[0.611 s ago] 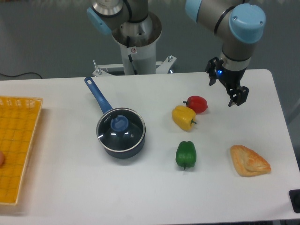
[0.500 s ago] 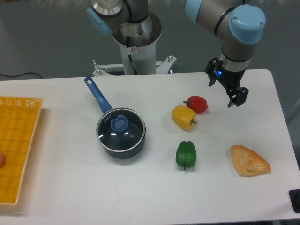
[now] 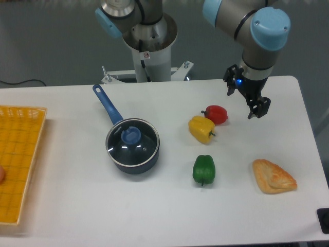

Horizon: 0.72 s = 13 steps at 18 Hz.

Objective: Open the lid
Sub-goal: 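Raise the open gripper from beside the red pepper, then move the open gripper over the saucepan's glass lid knob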

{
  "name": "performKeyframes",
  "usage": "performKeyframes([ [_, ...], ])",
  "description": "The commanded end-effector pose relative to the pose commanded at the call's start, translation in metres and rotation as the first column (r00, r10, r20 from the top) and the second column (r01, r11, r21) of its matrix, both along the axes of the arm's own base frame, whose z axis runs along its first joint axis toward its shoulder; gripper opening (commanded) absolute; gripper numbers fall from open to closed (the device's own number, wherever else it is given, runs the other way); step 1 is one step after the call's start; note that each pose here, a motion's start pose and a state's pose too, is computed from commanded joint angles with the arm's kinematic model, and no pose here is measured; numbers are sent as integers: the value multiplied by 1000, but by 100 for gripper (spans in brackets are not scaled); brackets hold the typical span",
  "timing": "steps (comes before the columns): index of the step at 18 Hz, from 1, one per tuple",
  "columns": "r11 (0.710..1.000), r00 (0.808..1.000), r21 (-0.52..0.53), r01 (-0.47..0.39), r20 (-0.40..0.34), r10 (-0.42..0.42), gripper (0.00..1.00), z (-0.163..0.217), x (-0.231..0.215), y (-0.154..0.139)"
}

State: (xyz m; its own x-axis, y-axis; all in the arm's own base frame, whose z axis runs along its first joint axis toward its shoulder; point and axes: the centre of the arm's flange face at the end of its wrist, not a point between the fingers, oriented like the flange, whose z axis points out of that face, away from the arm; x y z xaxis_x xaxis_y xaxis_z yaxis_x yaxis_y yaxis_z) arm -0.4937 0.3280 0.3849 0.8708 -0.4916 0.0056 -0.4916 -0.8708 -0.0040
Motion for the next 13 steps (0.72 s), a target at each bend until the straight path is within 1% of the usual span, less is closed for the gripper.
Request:
performKeyframes([
  [2,1000,1000,-1,2,-2,-2,100,0,1,1],
  [5,1000,1000,-8,3,17,-3,100,-10,8,-1],
  [7,1000,1000,-4,3,18,-3,100,-9,11,3],
  [9,1000,1000,-4,17,18,-17,100,-10,23,19],
  [12,1000,1000,-8,-14,20,14,100,-12,48,45],
  [13,1000,1000,-6,-18,13,18,100,-8,58,54],
])
